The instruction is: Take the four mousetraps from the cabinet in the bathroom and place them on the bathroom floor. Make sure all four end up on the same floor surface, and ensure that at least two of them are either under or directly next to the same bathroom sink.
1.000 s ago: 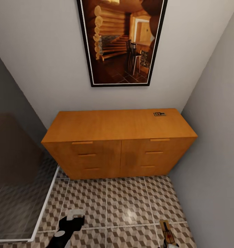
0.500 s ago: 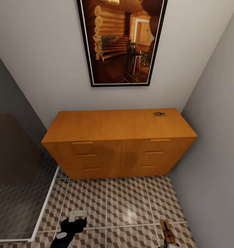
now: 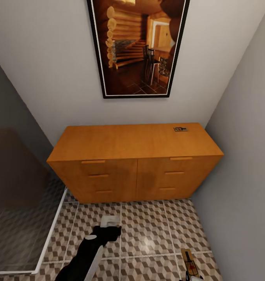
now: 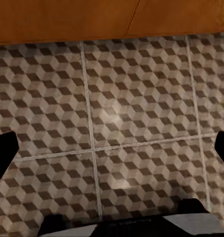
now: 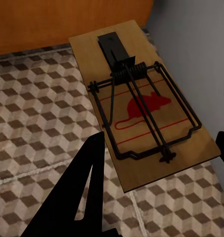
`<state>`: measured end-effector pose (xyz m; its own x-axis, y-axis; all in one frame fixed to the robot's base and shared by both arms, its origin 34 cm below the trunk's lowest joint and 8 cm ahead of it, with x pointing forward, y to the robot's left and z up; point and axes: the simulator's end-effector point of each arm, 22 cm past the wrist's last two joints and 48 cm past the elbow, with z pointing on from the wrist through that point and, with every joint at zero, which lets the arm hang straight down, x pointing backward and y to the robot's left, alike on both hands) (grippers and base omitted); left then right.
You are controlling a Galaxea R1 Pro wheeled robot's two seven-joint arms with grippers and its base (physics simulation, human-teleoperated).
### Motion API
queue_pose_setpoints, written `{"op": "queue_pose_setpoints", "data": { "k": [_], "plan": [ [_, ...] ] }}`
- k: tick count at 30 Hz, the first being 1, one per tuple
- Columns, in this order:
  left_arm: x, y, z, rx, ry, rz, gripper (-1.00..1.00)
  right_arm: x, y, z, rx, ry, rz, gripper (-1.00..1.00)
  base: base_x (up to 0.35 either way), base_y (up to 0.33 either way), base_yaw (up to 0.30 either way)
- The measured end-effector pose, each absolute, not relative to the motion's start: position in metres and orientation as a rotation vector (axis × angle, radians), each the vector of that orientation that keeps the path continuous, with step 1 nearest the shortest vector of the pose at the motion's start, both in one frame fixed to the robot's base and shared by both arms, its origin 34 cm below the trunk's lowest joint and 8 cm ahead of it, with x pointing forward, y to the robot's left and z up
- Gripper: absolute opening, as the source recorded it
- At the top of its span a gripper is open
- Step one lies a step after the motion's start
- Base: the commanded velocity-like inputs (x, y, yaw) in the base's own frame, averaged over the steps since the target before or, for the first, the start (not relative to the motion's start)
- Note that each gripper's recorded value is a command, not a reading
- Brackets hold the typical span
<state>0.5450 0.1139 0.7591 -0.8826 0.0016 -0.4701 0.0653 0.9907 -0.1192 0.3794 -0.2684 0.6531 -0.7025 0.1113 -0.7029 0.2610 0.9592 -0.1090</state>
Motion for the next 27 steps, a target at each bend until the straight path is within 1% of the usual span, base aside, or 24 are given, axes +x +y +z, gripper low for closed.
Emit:
{"op": "queue_pose_setpoints", "data": {
  "k": [2,5,14,17,20,21,23,27],
  "plan": [
    [0.550,0.073,0.809,0.198,2.671,-0.262,1.00,0.379,-0.268,0.653,0.260,2.351,-0.258,-1.00,0.000,0.000,0.000],
    [0.564,0.037,0.856,0.326,2.620,-0.317,1.00,0.380,-0.268,0.653,0.260,2.350,-0.258,-1.00,0.000,0.000,0.000],
    [0.598,0.026,0.891,0.378,2.540,-0.312,1.00,0.380,-0.268,0.653,0.260,2.350,-0.258,-1.00,0.000,0.000,0.000],
    [0.618,0.032,0.903,0.369,2.508,-0.289,1.00,0.380,-0.268,0.653,0.260,2.349,-0.258,-1.00,0.000,0.000,0.000],
    [0.657,0.062,0.920,0.277,2.472,-0.233,1.00,0.380,-0.268,0.653,0.260,2.350,-0.258,-1.00,0.000,0.000,0.000],
    [0.696,0.101,0.935,0.167,2.446,-0.171,1.00,0.380,-0.268,0.653,0.261,2.349,-0.258,-1.00,0.000,0.000,0.000],
    [0.738,0.131,0.962,0.082,2.394,-0.132,1.00,0.380,-0.268,0.653,0.260,2.350,-0.258,-1.00,0.000,0.000,0.000],
    [0.775,0.141,1.002,0.057,2.318,-0.123,1.00,0.380,-0.268,0.653,0.259,2.350,-0.257,-1.00,0.000,0.000,0.000]
  ]
}}
